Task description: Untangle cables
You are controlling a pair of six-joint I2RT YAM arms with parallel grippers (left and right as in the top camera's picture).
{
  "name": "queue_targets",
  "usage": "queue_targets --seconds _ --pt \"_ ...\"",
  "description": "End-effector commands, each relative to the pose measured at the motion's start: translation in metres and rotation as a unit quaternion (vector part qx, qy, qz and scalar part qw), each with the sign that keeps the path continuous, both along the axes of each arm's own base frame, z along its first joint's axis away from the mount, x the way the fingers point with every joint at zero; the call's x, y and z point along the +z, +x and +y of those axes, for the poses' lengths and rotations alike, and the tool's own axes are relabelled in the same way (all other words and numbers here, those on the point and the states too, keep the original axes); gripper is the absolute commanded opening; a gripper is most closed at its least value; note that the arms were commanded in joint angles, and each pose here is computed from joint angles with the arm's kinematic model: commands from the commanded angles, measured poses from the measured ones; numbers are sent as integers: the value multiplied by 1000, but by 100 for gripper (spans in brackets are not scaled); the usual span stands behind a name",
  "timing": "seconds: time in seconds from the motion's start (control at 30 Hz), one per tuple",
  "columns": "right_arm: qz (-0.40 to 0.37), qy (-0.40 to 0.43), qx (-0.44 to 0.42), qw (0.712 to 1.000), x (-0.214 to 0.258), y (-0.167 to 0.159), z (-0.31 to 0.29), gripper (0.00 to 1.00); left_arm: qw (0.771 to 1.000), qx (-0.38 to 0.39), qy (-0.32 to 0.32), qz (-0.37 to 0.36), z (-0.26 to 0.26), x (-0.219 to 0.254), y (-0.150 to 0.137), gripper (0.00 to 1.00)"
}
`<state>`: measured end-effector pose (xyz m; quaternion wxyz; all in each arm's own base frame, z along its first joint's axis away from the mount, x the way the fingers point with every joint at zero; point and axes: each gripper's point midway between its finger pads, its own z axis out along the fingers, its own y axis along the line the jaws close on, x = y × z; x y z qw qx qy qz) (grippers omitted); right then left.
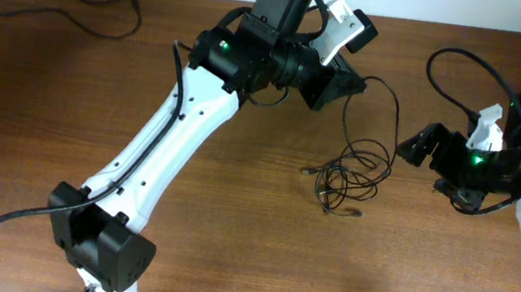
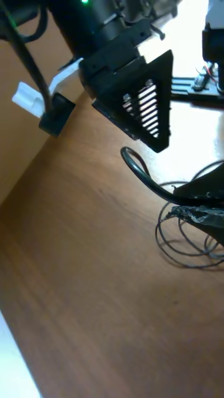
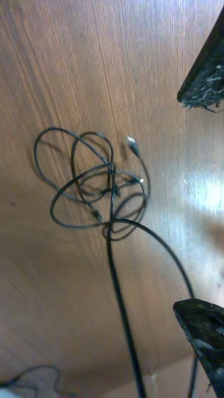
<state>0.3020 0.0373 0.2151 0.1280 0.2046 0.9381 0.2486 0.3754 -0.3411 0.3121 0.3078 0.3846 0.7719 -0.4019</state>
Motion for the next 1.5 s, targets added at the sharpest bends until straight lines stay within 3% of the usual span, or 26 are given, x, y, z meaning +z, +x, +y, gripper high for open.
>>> queue_targets --seconds 0.0,0.13,0.27,0.47,0.57,0.6,0.77,0.87,1.03,1.07,1.13,1.17,1.23,1.33,1.47 --pt "-3 25 6 1000 4 1 7 99 998 -19 -50 19 -8 26 -12 0" --pt "-7 24 20 999 4 2 14 98 983 -118 -143 -6 -20 73 -39 0" --pt "-26 12 46 999 5 6 23 99 975 -121 -188 11 -18 109 -47 0" --pt "-42 -39 34 998 2 17 10 99 964 -156 -217 -21 -1 146 -71 0" --pt "-41 -71 21 996 -2 19 -1 83 962 -153 -223 -40 12 161 -76 0" --pt "-39 -88 15 995 -4 19 -7 77 962 -146 -225 -50 20 168 -76 0" --pt "-36 -100 10 994 -5 19 -12 78 966 -103 -226 -72 53 179 -58 0" --pt "-36 -100 10 994 -5 19 -12 84 971 -60 -229 -43 75 180 -40 0" --pt "-40 -105 5 994 -4 21 -14 85 972 7 -237 -1 117 180 -13 0" --pt "-38 -108 -5 993 -5 22 -17 81 971 5 -238 1 122 180 -13 0" --pt "-36 -109 -22 993 -4 24 -19 62 970 -16 -241 6 127 181 -19 0" --pt "-39 -105 -21 993 -3 25 -18 61 970 -25 -242 9 127 181 -23 0" --pt "-55 -75 -9 996 2 30 -7 62 969 -41 -243 13 124 182 -28 0" --pt "-86 -16 24 996 15 36 15 77 968 -56 -243 16 113 182 -36 0" --pt "-146 47 93 984 37 43 42 86 966 -71 -249 15 103 189 -42 0"
